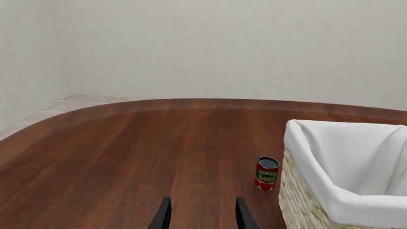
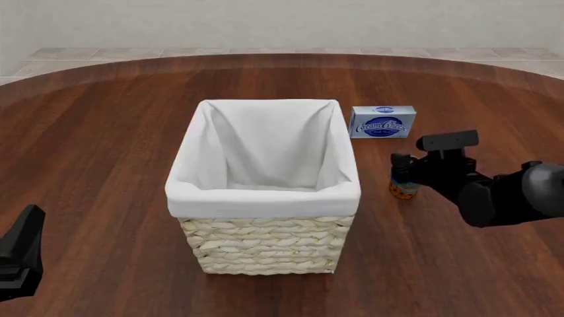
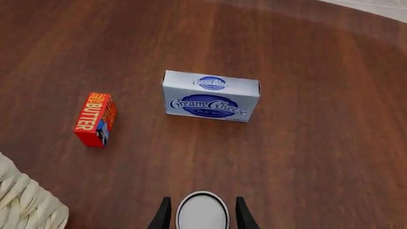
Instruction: Pick up the alphabet soup and put it in the basket.
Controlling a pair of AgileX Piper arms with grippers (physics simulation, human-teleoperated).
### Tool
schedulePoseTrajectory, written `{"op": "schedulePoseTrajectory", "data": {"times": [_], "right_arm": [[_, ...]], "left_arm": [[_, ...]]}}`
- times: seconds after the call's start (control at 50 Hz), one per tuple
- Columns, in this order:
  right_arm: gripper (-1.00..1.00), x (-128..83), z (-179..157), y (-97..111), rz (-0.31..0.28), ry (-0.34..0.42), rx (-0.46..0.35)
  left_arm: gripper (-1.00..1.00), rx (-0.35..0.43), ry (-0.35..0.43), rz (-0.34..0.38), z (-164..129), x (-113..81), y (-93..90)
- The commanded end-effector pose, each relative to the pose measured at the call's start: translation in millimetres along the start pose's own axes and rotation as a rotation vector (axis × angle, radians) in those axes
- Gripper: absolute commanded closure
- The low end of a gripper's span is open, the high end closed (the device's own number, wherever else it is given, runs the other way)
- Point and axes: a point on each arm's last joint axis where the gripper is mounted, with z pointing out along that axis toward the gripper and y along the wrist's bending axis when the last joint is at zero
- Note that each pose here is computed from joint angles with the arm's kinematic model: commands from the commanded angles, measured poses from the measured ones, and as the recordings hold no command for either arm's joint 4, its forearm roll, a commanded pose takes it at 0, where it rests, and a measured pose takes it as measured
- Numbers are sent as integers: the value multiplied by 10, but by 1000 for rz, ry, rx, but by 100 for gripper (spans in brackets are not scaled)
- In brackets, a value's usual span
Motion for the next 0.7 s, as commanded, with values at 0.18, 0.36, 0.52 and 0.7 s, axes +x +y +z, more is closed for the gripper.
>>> {"op": "schedulePoseTrajectory", "data": {"times": [0.18,0.36,0.52,0.7], "right_arm": [[-100,60,42,-16,-1,12,5],[-100,112,81,-7,-2,23,2],[-100,131,89,-3,-1,27,1],[-100,146,96,7,-1,28,-1]], "left_arm": [[-100,-2,-2,-2,0,-2,1],[-100,-3,-3,-3,0,-2,2],[-100,-3,-3,-4,0,-2,2],[-100,-3,-4,-2,0,-3,2]]}}
